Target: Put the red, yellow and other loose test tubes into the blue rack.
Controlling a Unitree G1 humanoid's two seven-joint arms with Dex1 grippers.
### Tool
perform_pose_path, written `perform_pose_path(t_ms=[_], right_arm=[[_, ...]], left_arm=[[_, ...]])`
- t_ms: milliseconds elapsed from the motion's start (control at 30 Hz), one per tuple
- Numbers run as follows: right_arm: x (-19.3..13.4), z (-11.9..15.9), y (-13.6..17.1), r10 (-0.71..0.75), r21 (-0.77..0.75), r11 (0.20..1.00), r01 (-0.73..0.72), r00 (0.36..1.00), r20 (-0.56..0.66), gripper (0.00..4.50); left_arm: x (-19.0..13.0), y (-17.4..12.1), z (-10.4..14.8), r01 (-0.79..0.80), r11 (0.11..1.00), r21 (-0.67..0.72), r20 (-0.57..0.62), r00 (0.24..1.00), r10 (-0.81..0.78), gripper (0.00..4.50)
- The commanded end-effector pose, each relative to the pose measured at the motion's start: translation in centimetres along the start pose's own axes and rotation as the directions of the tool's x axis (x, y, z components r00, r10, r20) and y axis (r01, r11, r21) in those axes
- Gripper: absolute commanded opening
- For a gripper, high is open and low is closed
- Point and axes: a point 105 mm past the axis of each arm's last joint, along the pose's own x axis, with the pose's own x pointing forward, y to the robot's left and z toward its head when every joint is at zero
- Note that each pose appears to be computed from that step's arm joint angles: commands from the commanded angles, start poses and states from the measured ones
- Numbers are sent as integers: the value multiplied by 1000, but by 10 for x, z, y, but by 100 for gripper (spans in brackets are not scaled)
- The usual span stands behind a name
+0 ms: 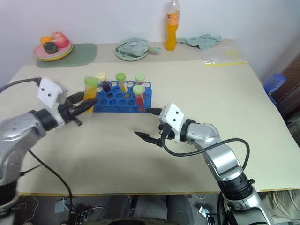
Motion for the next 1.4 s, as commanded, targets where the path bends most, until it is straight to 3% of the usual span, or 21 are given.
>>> perform_pose_path(t_ms=[33,233,367,900,1400], right_arm=[[-1,3,-3,-47,-12,999,47,998,30,450],[-2,0,-3,-69,-2,998,69,997,26,450],[-5,-1,-5,-92,0,996,92,996,20,450],[-5,-1,-5,-110,5,994,109,994,23,450],[-4,-1,-3,-104,20,994,103,994,27,450]], left_arm=[[12,-14,6,-79,990,117,160,985,59,144],[32,-35,-35,-89,983,160,171,983,61,144],[35,-28,-49,-128,984,125,169,980,106,144],[61,-42,-68,-57,998,30,182,982,51,144],[68,-41,-77,-115,992,43,208,973,104,144]])
